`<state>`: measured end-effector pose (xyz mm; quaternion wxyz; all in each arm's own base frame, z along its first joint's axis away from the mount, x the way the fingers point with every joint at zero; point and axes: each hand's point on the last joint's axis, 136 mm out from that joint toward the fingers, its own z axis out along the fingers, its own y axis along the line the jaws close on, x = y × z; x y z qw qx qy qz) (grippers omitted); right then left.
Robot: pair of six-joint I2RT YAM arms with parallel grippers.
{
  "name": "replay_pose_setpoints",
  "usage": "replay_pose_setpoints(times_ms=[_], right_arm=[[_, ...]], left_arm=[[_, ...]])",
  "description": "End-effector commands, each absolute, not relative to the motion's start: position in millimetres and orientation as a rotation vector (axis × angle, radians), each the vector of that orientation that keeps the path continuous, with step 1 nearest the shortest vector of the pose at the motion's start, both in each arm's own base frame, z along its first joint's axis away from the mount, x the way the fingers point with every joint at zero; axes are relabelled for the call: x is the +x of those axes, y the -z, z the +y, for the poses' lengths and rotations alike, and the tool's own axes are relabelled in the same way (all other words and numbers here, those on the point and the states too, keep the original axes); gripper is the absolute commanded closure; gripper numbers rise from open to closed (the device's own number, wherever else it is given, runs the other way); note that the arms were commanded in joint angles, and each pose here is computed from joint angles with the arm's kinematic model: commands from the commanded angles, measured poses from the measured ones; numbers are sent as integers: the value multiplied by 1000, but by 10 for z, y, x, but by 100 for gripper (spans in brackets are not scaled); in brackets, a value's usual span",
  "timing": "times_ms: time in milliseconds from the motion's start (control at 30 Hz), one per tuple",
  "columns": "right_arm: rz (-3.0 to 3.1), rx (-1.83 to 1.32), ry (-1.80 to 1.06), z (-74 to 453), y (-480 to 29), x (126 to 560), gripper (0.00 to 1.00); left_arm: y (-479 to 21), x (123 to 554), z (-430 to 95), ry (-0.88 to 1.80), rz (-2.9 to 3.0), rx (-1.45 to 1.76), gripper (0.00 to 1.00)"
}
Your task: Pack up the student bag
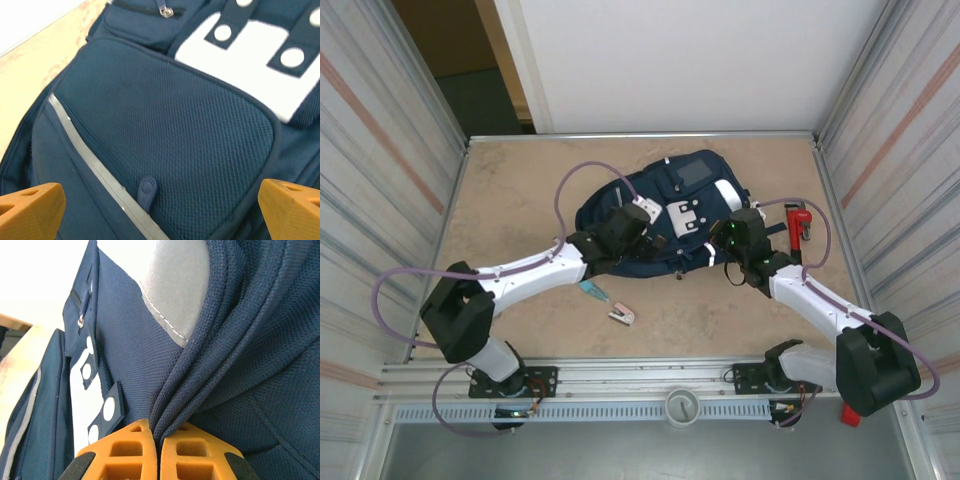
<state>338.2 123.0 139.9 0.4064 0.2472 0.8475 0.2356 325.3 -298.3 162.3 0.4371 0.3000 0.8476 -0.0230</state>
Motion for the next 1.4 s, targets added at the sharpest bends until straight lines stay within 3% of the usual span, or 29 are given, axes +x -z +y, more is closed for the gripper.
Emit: replay_pose_setpoints(times_ms=[0, 367, 833, 1367], right_arm=[[2061, 580, -591, 1219, -1629, 3422, 100], [2056, 598, -556, 1160, -1602, 3453, 100], [2043, 621, -525, 1065, -1611, 3502, 100], [2039, 620, -535, 1071, -1654, 3570, 100]], left_arm=[[-1606, 3218, -2911, 5, 2137, 717, 1], [-1295, 3213, -2732, -120, 2238, 750, 2], [-1210, 3088, -2367, 45, 2363, 628, 11], [-1085, 3022, -2394, 340, 2440, 569, 41]])
